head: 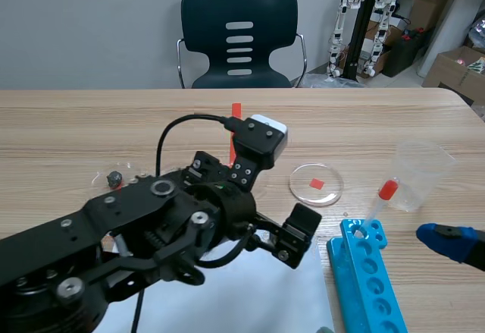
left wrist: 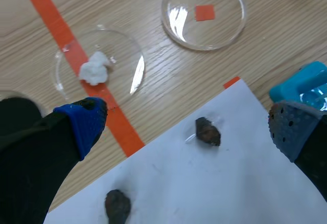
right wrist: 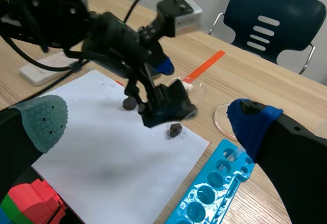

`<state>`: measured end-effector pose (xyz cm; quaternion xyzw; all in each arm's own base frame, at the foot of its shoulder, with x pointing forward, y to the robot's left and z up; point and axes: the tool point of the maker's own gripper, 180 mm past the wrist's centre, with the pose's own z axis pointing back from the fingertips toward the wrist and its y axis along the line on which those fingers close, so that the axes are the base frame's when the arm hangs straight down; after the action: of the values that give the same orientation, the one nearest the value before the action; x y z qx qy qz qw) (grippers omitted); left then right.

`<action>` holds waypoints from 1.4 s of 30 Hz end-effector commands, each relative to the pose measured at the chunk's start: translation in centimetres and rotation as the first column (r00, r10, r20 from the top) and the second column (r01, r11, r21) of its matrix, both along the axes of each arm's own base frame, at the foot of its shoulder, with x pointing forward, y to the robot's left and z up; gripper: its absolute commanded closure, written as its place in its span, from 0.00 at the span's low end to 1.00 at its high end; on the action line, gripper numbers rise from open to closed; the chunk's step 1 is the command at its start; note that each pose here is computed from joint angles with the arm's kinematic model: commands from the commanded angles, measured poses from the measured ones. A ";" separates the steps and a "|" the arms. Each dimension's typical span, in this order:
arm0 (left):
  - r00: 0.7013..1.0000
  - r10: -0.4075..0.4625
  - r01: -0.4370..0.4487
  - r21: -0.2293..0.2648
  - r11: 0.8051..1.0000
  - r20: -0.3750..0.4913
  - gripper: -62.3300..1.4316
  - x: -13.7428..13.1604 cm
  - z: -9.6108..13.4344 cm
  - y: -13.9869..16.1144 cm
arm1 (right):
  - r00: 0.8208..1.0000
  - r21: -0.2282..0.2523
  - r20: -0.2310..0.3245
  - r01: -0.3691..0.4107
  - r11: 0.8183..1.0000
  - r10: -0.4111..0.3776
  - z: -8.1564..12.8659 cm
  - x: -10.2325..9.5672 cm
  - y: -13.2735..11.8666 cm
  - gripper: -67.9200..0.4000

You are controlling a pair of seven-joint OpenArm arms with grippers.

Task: Return to the home posture

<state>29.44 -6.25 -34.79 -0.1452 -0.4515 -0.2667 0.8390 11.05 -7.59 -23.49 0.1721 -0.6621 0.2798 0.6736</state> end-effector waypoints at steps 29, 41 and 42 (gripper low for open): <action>0.949 -0.015 0.052 -0.108 0.993 0.316 0.00 -12.3 9.9 16.1 | 1.000 0.019 0.028 0.000 1.000 0.000 0.8 0.3 0.0 0.00; 0.905 0.064 0.037 -0.227 0.973 0.421 0.00 -15.8 12.9 16.5 | 1.000 0.019 0.028 0.000 1.000 0.000 0.8 0.3 0.0 0.00; 0.899 0.072 0.029 -0.222 0.975 0.432 0.00 -15.7 13.0 16.7 | 1.000 0.019 0.028 0.000 1.000 0.000 0.8 0.3 0.0 0.00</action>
<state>13.27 10.57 -22.77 -0.1686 -0.6400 -0.2342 0.7121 11.05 -7.59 -23.49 0.1721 -0.6621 0.2798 0.6736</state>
